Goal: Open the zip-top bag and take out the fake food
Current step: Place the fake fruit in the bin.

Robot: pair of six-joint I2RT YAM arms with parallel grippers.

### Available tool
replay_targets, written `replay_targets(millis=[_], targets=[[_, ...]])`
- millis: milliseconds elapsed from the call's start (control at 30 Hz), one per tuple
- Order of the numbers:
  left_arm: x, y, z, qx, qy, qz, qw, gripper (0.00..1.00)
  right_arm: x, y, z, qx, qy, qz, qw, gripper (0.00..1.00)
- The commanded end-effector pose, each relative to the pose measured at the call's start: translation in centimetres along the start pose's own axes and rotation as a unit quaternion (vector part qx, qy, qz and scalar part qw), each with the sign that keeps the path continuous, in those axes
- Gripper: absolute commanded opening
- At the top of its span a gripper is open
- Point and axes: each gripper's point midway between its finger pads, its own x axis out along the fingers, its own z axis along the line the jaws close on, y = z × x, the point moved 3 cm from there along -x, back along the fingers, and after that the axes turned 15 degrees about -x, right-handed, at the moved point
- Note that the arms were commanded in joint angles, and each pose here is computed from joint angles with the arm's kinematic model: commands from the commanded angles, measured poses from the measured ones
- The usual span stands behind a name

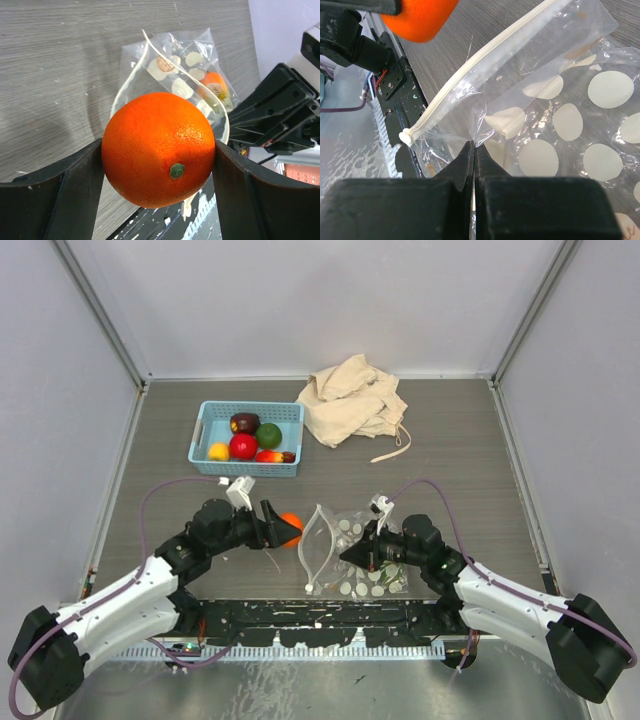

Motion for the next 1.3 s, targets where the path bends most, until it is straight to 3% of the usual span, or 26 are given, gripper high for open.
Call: replay_targets(millis=[0,567,900,1267], targets=[[-0.7,-2.8,-2.4,0.031,0.029,-0.025,0.999,0.35,0.1,-1.3,0.2,-0.019,-0.005,-0.028,0.999,0.01],[-0.3,-14.3,-2.1,-0.008,0.013,-0.126,0.992,0.33,0.2,-1.2,0.1,-0.018,-0.005,-0.027,0.999,0.01],[1.5,-19.1,-0.5,-0.02,-0.104,-0.164,0.981,0.26,0.4,-0.9,0.0,-0.015,-0.005,-0.022,1.0,0.01],[-0.2,-25.1,2.1,-0.031,-0.238,-0.258,0.936,0.27,0.5,-0.9,0.0,-0.015,-0.005,-0.022,1.0,0.01]])
